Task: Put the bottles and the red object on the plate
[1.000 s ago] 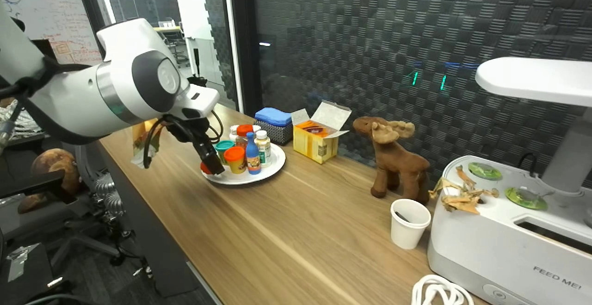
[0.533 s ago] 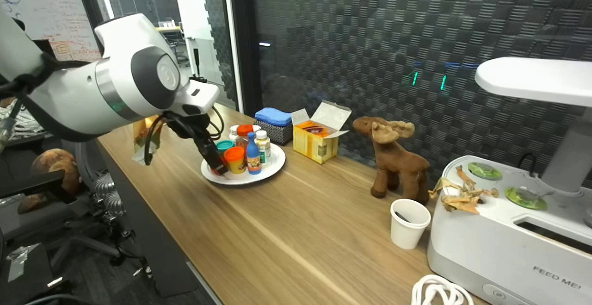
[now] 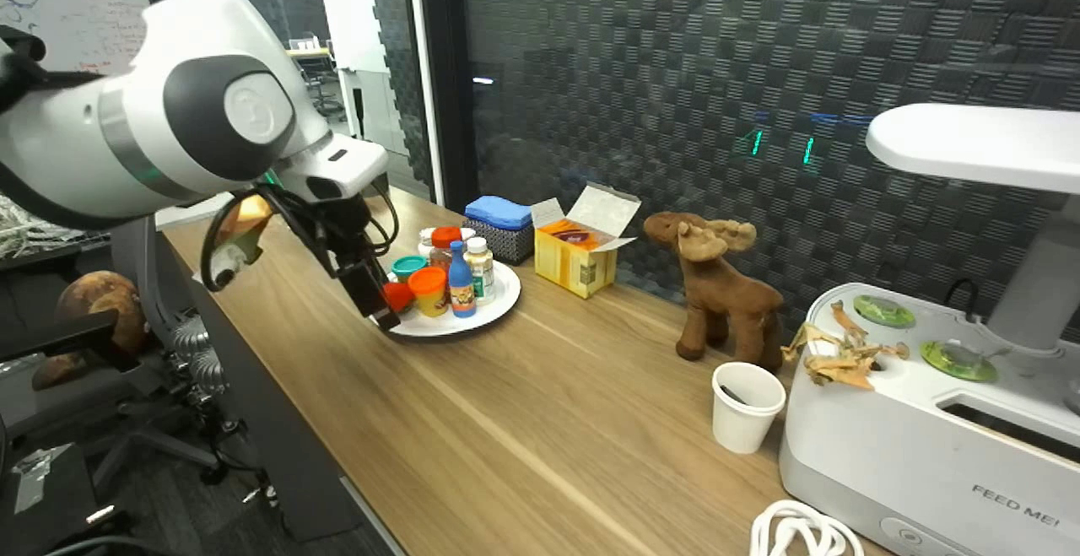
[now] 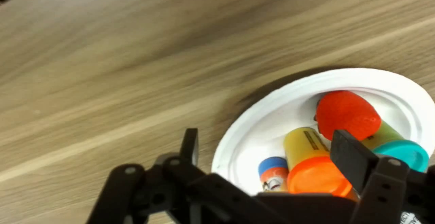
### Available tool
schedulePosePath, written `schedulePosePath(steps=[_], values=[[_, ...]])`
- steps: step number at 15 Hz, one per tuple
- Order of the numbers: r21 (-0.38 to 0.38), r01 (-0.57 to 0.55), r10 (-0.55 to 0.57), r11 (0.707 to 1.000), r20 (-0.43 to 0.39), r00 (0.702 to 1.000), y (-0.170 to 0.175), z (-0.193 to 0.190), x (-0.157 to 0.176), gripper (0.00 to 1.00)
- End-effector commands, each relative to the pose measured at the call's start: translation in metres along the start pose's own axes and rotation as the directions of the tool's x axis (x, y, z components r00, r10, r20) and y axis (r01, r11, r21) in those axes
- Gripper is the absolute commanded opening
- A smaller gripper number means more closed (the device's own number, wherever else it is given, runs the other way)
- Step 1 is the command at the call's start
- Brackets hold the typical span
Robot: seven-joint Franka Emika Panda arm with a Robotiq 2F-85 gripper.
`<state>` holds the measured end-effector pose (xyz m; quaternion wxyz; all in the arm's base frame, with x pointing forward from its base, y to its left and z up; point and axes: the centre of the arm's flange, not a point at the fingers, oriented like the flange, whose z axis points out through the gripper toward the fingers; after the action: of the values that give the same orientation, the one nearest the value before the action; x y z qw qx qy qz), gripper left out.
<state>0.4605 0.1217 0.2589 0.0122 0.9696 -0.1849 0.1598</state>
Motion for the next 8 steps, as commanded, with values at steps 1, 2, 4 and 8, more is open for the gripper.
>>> schedulePosePath(steps=[1, 2, 4, 8], values=[[-0.145, 0.025, -0.022, 0.989, 0.02, 1.0, 0.012, -0.085, 0.009, 1.0], [-0.18, 0.039, -0.03, 0.983, 0.056, 0.998, 0.014, -0.099, 0.011, 1.0], [-0.223, 0.1, -0.064, 0.97, 0.162, 0.985, 0.019, -0.129, 0.011, 1.0], [-0.159, 0.277, -0.212, 0.948, 0.335, 0.918, 0.037, -0.163, -0.006, 1.0]])
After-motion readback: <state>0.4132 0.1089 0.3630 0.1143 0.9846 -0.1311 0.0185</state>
